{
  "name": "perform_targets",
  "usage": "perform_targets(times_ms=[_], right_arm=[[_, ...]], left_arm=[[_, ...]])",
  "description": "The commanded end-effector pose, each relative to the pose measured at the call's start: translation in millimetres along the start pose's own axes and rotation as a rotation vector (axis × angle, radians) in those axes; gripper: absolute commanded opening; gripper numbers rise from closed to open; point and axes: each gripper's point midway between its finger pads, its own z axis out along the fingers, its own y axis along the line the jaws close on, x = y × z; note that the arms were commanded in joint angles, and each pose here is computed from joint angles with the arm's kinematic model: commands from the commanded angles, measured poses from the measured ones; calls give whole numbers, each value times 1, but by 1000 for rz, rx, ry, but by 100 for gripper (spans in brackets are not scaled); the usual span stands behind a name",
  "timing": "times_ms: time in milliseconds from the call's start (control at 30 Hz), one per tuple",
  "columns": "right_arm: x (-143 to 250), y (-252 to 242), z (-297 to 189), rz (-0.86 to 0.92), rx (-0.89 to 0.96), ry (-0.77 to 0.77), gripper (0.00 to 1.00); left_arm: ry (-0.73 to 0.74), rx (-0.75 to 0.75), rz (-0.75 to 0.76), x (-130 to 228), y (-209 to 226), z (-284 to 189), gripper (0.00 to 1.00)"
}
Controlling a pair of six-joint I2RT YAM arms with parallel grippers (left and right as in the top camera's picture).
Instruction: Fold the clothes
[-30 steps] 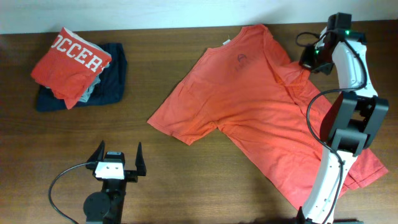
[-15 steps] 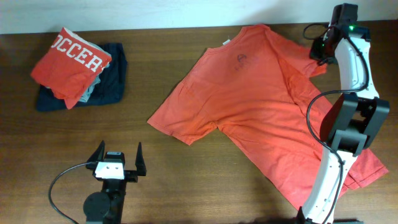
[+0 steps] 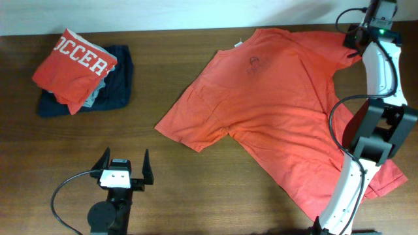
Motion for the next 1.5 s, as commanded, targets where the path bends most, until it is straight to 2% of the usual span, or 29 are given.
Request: perform_targets(times_ms=[0, 67, 133, 233, 433, 533, 633, 667, 700, 733, 1000, 1467], right_arm=[[-2, -13, 17, 11, 47, -26, 39], [-2, -21, 29, 22, 72, -48, 43], [-4, -31, 37, 34, 93, -69, 52], [-6, -36, 38, 42, 77, -79, 54], [-21, -3, -1, -18, -104, -71, 55], [-18, 1, -25, -16, -109, -23, 61], [-10, -19, -44, 114, -35, 35, 68], [-7, -33, -51, 151, -21, 59, 83], [-4, -40, -55, 160, -12, 73, 94], [0, -50, -58, 169, -1, 92, 99], [53, -97, -67, 222, 64, 301, 99], [55, -107, -67, 236, 75, 305, 99]], left_arm=[[3, 0, 16, 2, 0, 0, 99], [3, 0, 16, 2, 0, 0, 99], [4, 0, 16, 2, 0, 0, 99], [3, 0, 16, 2, 0, 0, 99], [3, 0, 16, 1, 0, 0, 99], [3, 0, 16, 1, 0, 0, 99], [3, 0, 16, 2, 0, 0, 99], [4, 0, 16, 2, 0, 0, 99], [3, 0, 16, 2, 0, 0, 99], [4, 0, 16, 2, 0, 0, 99], [3, 0, 16, 2, 0, 0, 99], [3, 0, 16, 2, 0, 0, 99]])
